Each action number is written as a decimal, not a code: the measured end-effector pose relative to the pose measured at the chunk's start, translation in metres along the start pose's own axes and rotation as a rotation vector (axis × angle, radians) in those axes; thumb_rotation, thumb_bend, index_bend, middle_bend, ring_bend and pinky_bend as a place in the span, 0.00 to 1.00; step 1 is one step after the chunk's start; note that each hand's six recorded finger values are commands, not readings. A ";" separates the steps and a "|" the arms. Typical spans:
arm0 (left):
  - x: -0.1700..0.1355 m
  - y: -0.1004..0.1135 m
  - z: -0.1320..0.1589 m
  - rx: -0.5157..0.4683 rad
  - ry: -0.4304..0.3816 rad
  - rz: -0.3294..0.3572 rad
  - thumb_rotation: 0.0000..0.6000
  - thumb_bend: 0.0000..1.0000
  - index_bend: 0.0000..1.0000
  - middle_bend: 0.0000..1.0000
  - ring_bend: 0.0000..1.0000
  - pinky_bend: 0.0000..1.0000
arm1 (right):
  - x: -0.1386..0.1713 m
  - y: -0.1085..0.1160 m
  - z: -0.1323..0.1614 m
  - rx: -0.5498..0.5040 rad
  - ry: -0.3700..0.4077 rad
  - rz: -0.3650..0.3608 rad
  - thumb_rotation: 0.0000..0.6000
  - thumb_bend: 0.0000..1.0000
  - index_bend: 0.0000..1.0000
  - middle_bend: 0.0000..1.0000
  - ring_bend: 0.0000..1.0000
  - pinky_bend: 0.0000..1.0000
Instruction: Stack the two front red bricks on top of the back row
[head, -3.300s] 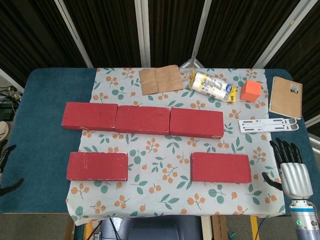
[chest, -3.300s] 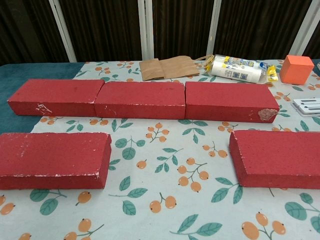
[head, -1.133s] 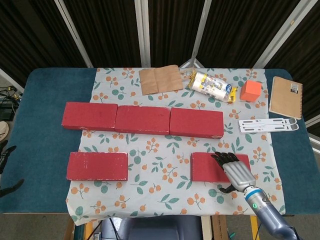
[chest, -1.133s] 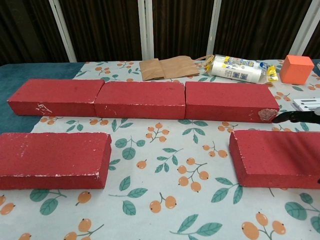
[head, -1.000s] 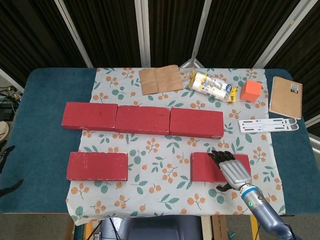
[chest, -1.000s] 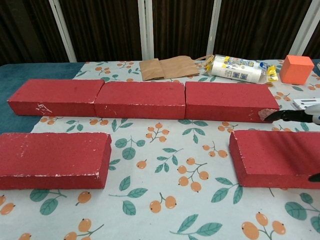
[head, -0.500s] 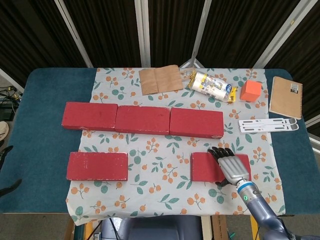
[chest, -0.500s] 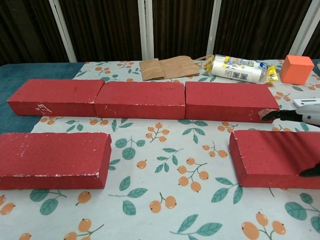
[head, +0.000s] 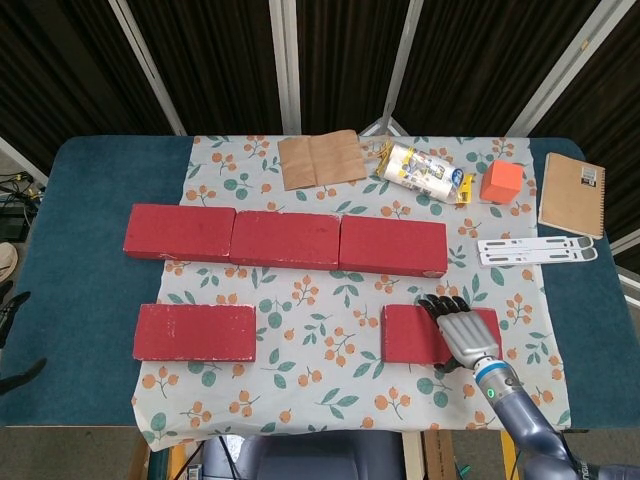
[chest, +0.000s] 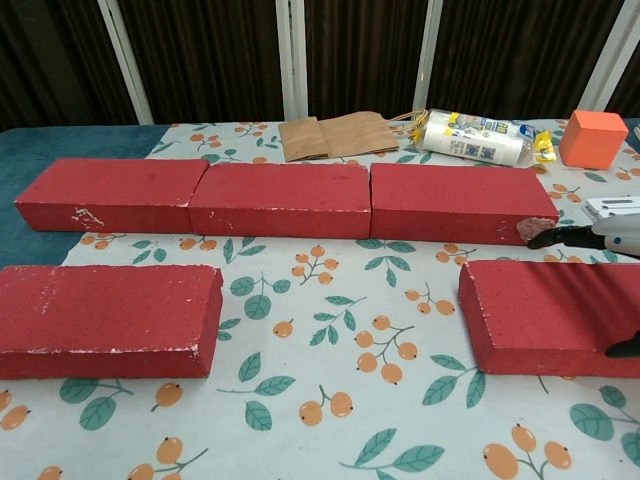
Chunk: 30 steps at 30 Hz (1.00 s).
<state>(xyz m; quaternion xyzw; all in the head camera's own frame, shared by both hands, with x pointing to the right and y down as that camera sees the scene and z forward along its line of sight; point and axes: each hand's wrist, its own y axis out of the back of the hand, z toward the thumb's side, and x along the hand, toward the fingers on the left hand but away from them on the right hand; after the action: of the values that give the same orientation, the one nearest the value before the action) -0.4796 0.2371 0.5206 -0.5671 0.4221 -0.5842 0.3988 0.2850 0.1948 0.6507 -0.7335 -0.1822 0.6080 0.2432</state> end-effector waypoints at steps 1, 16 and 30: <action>0.000 0.000 0.000 0.001 0.000 0.000 1.00 0.16 0.15 0.04 0.00 0.06 | -0.001 -0.001 0.000 0.001 -0.001 0.003 1.00 0.20 0.00 0.00 0.00 0.00; 0.001 -0.002 -0.001 0.013 0.009 -0.005 1.00 0.16 0.15 0.04 0.00 0.06 | -0.013 -0.006 -0.003 0.008 -0.016 0.030 1.00 0.20 0.00 0.00 0.00 0.00; 0.002 -0.005 0.001 0.021 0.008 -0.014 1.00 0.16 0.15 0.04 0.00 0.06 | -0.016 -0.008 -0.013 0.023 -0.049 0.043 1.00 0.20 0.00 0.12 0.11 0.00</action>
<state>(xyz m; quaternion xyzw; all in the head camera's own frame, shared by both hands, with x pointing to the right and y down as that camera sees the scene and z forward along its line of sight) -0.4788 0.2364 0.5256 -0.5635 0.4135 -0.5936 0.3990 0.2945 0.1906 0.6698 -0.7192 -0.1652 0.6331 0.2337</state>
